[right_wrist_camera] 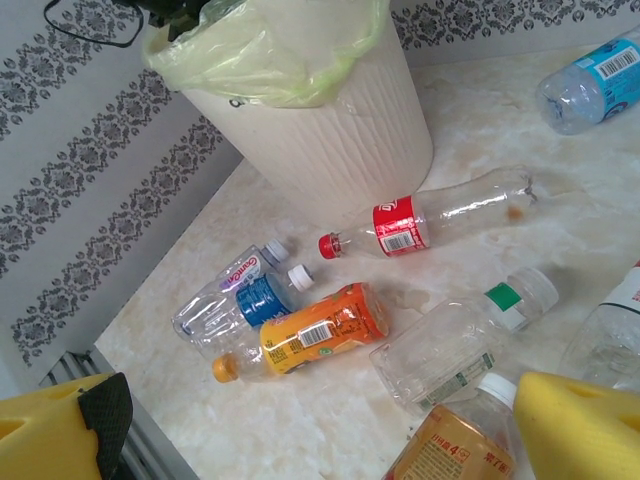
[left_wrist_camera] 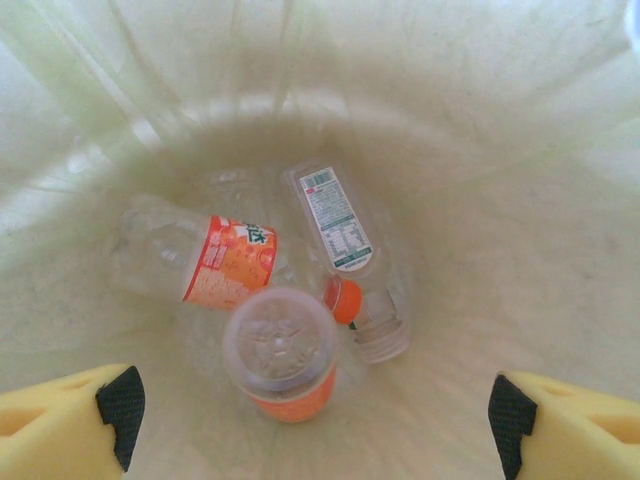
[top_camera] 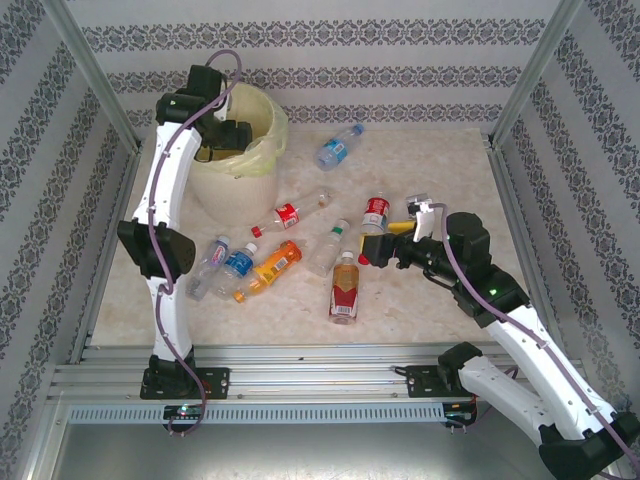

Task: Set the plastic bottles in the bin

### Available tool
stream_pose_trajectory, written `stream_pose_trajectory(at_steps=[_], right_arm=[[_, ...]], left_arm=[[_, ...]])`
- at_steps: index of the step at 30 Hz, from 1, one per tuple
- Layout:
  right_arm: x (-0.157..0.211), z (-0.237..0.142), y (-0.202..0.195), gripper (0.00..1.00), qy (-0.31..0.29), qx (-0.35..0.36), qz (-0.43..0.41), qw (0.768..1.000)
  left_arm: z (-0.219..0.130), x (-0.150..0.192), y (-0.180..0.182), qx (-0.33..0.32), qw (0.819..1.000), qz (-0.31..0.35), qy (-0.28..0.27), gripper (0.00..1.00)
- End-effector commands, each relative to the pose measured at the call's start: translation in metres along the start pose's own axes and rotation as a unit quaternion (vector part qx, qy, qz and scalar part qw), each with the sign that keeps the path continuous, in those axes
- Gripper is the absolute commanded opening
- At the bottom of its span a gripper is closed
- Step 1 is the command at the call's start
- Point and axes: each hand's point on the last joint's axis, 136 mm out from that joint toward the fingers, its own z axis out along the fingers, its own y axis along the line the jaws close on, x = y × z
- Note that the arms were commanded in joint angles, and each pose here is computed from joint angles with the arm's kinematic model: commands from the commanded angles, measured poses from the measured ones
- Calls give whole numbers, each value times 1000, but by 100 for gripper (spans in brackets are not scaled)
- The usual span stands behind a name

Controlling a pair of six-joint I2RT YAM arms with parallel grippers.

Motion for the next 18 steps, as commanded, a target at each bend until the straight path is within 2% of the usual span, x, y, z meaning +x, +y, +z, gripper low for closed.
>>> stream_pose_trajectory(at_steps=[1,4,6,11,18], right_arm=[[5,2,-11,98,-1,28,19,999],[10,5,-25,97,14,64,35,997],[13,8,-28,97,22,69,42,996],[17,9,-30,97,23,69,46,996],[16,3,-26,97,28,66,22,997]], left_arm=[[-55,-17,-9,41,997,-5,-59,92],[-71,-20,-19,68,995,2,-74,95],[-83,-22,-25,85,993,4,-86,100],[-116,-23,-42,113,986,34,-121,100],[-152,5,-76,161,971,86,-154,100]])
